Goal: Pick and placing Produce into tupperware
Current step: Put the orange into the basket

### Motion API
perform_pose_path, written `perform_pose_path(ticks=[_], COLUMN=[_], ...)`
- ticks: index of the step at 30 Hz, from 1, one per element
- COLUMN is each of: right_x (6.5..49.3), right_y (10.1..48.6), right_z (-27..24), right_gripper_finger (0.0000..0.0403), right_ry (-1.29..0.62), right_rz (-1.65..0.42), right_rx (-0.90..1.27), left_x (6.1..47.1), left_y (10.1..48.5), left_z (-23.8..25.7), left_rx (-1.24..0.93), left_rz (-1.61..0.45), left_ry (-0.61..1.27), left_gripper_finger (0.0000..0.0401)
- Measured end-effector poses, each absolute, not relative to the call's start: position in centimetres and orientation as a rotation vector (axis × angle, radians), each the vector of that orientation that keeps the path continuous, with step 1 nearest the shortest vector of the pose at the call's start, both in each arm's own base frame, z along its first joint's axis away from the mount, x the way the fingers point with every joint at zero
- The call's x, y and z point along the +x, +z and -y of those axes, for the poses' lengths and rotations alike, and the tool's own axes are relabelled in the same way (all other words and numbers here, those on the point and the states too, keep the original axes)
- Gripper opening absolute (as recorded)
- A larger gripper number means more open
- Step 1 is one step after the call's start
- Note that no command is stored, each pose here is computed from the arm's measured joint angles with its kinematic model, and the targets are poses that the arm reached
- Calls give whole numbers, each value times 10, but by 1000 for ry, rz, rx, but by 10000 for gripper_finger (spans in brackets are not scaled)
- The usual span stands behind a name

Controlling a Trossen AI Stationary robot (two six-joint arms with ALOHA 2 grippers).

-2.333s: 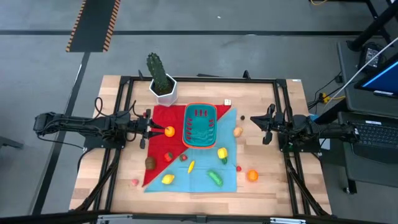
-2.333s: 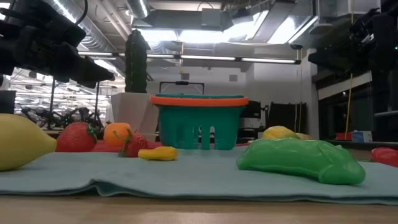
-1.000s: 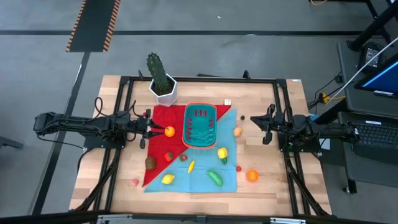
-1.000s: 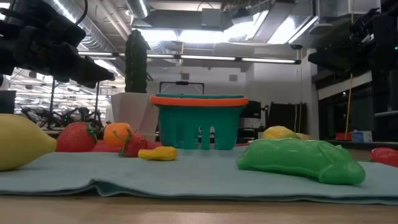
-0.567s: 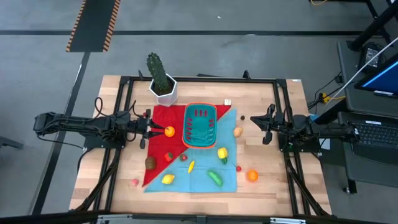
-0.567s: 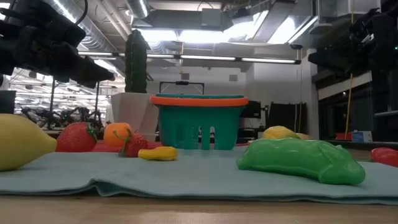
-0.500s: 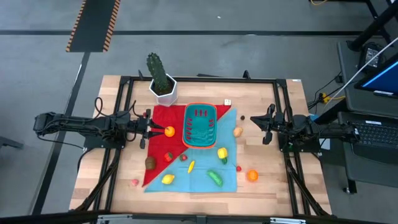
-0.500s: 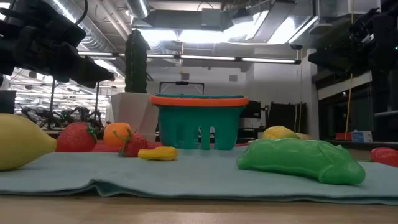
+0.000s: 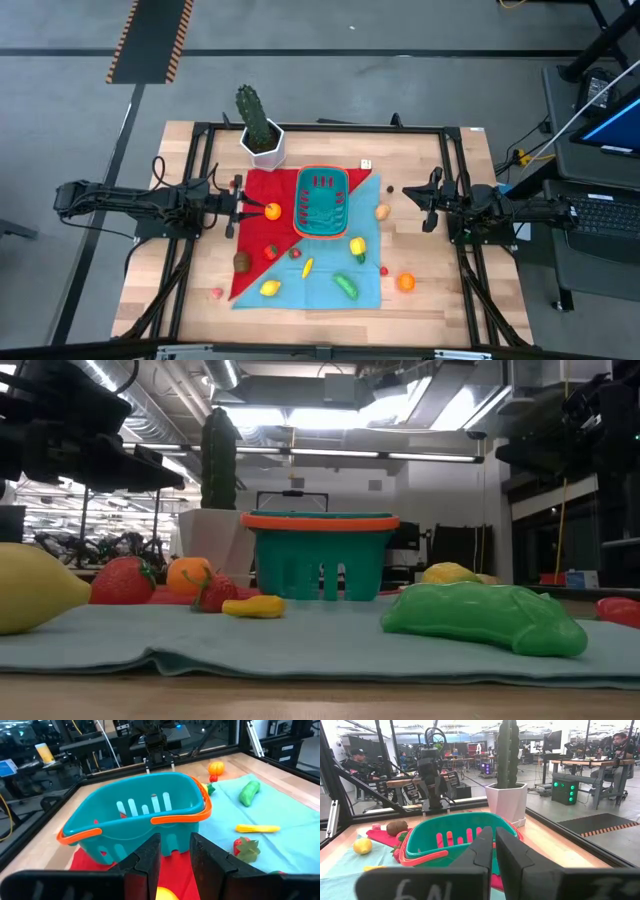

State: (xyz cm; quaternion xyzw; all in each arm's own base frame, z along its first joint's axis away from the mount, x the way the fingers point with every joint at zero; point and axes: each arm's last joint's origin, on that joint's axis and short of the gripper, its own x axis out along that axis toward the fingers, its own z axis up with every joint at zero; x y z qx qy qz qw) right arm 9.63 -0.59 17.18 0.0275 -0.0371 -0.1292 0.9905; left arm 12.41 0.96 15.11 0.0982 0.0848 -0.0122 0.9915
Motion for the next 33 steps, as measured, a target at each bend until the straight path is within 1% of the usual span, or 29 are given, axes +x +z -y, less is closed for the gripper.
perform_pose_path(ticks=[27, 33], right_x=[96, 96], right_y=[172, 172], right_z=[6, 6], right_gripper_finger=[26, 26], right_ry=[-269, -268], right_rz=[78, 83], right_rx=[62, 104], left_x=[124, 124], left_y=[151, 153], left_z=[-10, -10], left_rx=[192, 133], left_rz=[-170, -150], left_ry=[-24, -17], left_gripper_finger=[96, 96])
